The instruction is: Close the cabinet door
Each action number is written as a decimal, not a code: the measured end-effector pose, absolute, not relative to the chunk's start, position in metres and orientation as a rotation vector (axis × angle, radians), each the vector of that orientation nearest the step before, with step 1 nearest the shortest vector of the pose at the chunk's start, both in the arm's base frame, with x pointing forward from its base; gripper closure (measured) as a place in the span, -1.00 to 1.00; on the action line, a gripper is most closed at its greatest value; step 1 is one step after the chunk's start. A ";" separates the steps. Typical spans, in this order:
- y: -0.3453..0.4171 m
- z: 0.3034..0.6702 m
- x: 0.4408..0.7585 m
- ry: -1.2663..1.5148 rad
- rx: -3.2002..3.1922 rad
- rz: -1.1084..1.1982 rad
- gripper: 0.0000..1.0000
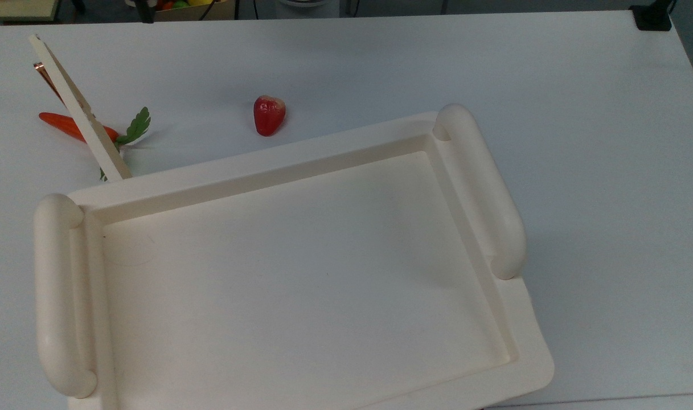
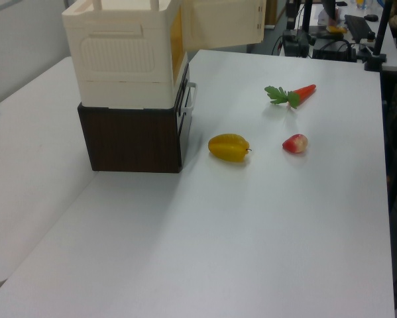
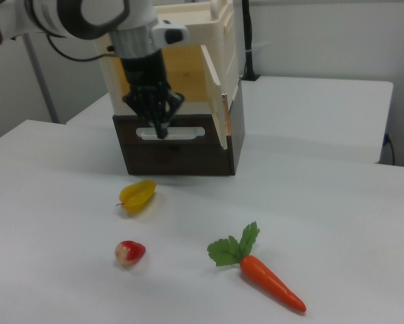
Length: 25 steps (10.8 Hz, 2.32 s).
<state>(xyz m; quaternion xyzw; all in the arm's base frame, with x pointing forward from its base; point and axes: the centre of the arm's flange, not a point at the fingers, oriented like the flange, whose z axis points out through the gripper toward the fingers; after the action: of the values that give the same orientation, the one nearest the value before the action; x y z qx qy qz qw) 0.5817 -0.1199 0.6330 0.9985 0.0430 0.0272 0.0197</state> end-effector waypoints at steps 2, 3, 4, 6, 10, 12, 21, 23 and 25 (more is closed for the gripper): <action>-0.160 0.634 0.574 0.141 3.087 0.107 0.98; -0.179 0.637 0.575 0.135 3.062 0.182 0.98; -0.200 0.638 0.577 0.147 3.041 0.264 0.98; -0.242 0.636 0.579 0.243 2.998 0.408 0.98; -0.301 0.628 0.587 0.291 2.885 0.666 0.98; -0.304 0.620 0.601 0.263 2.870 0.805 0.98; -0.174 0.641 0.614 0.696 3.075 0.760 0.98; -0.149 0.646 0.614 0.767 3.091 0.757 0.98; -0.118 0.635 0.625 0.843 3.100 0.735 0.91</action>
<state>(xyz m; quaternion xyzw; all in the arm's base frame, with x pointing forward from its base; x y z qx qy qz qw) 0.6252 -0.1184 0.6353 0.9379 0.2551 0.2224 -0.0769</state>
